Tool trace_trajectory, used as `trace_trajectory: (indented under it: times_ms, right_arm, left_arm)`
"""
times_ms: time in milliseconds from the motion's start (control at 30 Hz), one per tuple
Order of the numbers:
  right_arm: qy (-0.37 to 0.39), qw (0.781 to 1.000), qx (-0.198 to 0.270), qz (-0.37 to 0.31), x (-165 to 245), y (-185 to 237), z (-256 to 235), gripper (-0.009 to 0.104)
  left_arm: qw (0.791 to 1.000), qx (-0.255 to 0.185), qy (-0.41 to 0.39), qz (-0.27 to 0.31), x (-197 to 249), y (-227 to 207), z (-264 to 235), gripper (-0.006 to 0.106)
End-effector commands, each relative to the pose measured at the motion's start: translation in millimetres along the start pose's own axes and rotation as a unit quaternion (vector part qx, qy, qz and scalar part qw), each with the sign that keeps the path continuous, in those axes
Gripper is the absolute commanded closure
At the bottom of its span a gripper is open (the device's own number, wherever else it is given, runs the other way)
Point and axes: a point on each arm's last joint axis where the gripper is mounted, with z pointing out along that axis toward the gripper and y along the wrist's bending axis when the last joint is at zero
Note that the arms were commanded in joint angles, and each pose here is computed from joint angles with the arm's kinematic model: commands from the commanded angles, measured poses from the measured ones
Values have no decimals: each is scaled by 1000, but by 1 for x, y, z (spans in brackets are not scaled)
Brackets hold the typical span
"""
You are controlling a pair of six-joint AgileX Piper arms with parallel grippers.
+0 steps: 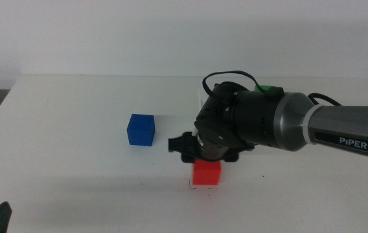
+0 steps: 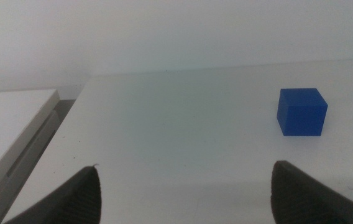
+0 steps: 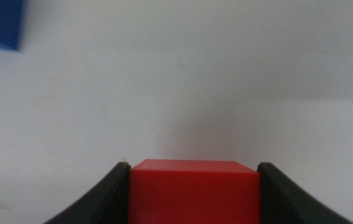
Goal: Stack red cubes first, then green, then blue cubes in a specific spot.
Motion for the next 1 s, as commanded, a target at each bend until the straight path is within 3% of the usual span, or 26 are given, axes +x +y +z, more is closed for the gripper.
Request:
trace_trajectory:
  times_ms: [0,133,333,667,700,733,833,967]
  right_arm:
    - [-27,999,-30,2,-4,5,-2,97]
    - [-28,999,-38,10,-2,9,8,97]
    - [-13,1000,1,0,3,4,22,96]
    - [-16,1000,1,2,3,5,23,93]
    - [-17,1000,-1,2,2,5,22,36]
    - [-19,1000,-3,3,2,5,21,25]
    - [-32,999,-8,-8,-6,3,8,5]
    - [-68,998,2,-7,-41,-15,-32,2]
  left_arm:
    - [1000,-1,-8,1,-1,0,0,7]
    - [1000,-1,-8,1,-1,0,0,7]
    - [1000,-1,-8,1,-1,0,0,7]
    - [1000,-1,-8,1,-1,0,0,7]
    - [1000,-1,-8,1,-1,0,0,7]
    - [1000,-1,-8,1,-1,0,0,7]
    - [1000,-1,-8,1,-1,0,0,7]
    - [1000,-1,-8,1,-1,0,0,7]
